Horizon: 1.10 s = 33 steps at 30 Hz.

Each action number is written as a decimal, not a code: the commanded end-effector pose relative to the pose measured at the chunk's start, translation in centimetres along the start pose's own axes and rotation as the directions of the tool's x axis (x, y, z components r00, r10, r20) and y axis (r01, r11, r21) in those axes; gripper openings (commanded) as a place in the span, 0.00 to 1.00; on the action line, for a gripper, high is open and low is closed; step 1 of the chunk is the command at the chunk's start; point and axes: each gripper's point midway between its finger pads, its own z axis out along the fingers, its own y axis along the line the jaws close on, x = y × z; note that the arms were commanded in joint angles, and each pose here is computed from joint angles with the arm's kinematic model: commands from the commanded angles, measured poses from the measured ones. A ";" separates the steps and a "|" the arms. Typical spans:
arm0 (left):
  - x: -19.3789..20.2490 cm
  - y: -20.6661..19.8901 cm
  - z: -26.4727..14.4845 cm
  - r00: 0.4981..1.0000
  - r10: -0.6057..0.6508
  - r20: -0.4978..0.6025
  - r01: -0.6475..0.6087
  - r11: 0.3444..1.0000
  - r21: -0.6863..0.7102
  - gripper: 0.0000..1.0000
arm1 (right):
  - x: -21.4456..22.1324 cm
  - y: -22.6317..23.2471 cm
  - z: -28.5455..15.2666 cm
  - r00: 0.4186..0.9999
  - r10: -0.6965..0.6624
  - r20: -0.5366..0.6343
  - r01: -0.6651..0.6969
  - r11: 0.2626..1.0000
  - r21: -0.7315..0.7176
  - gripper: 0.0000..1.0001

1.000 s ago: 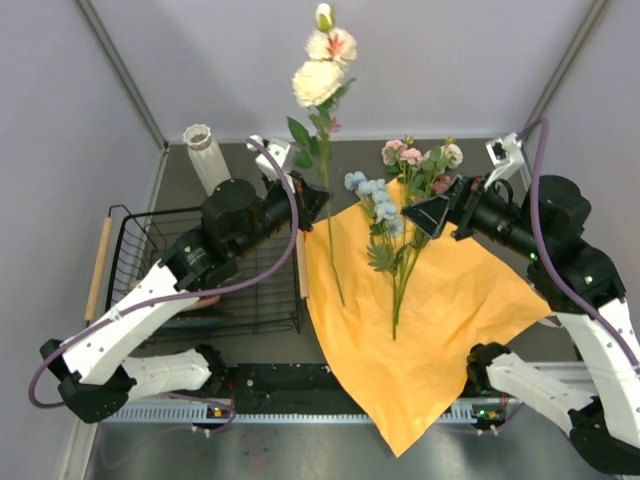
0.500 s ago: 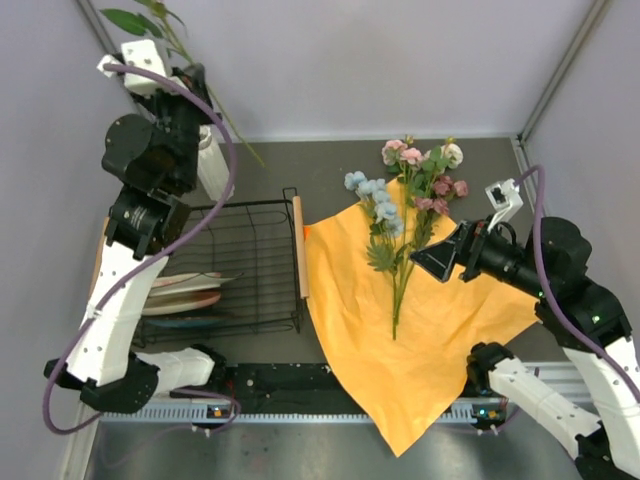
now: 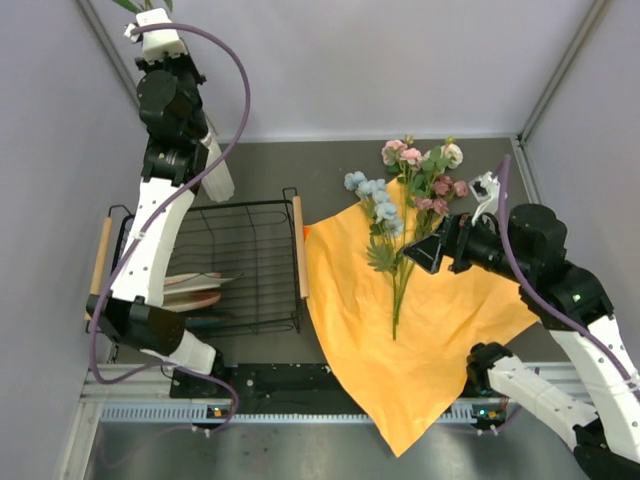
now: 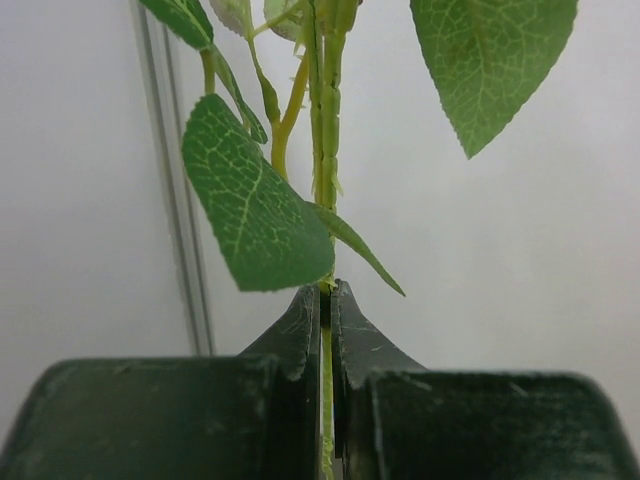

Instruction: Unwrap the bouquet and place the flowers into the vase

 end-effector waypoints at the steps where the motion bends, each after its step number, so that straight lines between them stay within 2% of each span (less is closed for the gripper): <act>1: -4.3 2.7 1.4 0.990 0.021 0.136 -0.012 0.997 -0.070 0.00 | -1.3 0.0 0.4 0.998 -0.055 0.024 0.055 0.998 0.012 0.86; 10: -3.9 5.1 2.8 0.991 0.016 0.136 -0.006 0.997 -0.075 0.00 | -0.7 -0.9 1.5 0.999 -0.040 0.006 0.040 0.999 0.037 0.87; 18: -7.6 5.4 2.4 0.983 0.021 0.182 -0.013 0.999 -0.046 0.00 | -0.4 -1.2 2.3 0.999 -0.032 -0.015 0.033 0.999 0.039 0.87; 33: -1.6 5.1 3.9 0.998 0.001 0.067 0.001 1.000 -0.031 0.00 | -0.1 -1.1 2.5 0.999 -0.024 -0.023 0.025 0.999 0.022 0.87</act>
